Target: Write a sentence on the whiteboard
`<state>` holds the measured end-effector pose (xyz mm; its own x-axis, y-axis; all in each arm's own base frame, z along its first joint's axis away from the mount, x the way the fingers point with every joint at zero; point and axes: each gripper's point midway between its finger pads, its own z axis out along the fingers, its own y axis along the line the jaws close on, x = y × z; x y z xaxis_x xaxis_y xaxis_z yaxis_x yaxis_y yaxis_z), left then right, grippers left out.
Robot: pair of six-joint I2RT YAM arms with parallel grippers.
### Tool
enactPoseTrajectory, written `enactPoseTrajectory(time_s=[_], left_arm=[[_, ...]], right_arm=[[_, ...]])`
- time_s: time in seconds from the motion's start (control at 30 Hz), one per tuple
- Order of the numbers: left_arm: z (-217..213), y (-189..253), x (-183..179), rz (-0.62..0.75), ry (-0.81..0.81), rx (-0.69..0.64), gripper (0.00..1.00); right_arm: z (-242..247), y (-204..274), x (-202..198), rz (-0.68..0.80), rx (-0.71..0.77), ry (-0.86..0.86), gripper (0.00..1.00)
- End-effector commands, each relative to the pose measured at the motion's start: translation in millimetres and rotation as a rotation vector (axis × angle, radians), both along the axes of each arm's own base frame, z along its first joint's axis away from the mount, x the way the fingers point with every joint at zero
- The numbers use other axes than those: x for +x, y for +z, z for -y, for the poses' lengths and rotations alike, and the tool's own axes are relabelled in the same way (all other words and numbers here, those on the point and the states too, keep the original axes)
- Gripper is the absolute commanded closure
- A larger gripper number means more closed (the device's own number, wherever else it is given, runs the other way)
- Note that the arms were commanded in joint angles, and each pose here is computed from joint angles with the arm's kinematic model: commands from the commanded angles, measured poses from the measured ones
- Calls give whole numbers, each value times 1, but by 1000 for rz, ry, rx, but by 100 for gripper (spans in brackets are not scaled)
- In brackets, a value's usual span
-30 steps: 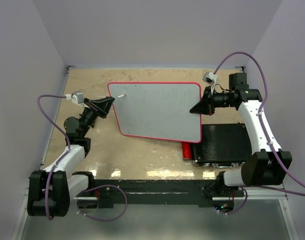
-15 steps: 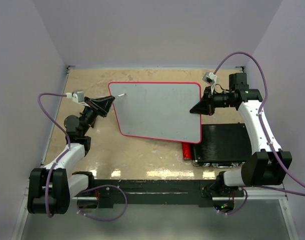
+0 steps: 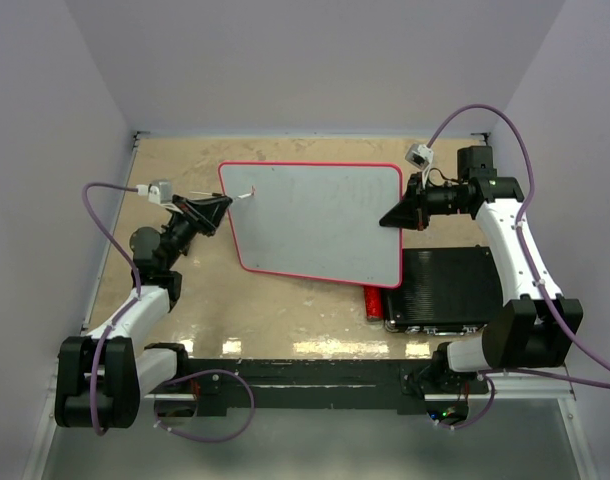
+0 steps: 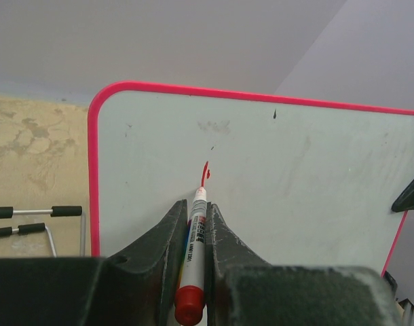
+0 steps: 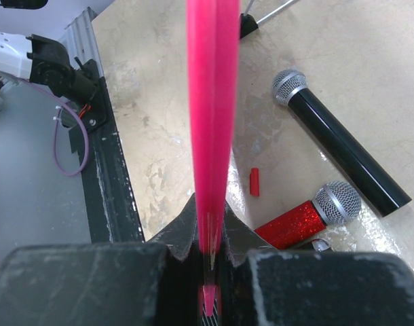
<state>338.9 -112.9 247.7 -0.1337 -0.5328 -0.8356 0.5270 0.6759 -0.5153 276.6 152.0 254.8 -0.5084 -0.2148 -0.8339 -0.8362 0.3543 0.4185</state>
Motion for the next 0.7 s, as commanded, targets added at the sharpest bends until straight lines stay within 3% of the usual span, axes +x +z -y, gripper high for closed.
enactPoseTrajectory(time_s=[0.0, 0.27, 0.67], left_arm=[[0, -11, -2, -23, -11, 36, 100], [3, -12, -4, -35, -24, 35, 100], [-3, 22, 2, 33, 21, 28, 100]], right_arm=[[-3, 9, 1, 84, -4, 35, 100], [-3, 10, 0, 86, -2, 35, 100], [-3, 11, 0, 89, -2, 35, 100]])
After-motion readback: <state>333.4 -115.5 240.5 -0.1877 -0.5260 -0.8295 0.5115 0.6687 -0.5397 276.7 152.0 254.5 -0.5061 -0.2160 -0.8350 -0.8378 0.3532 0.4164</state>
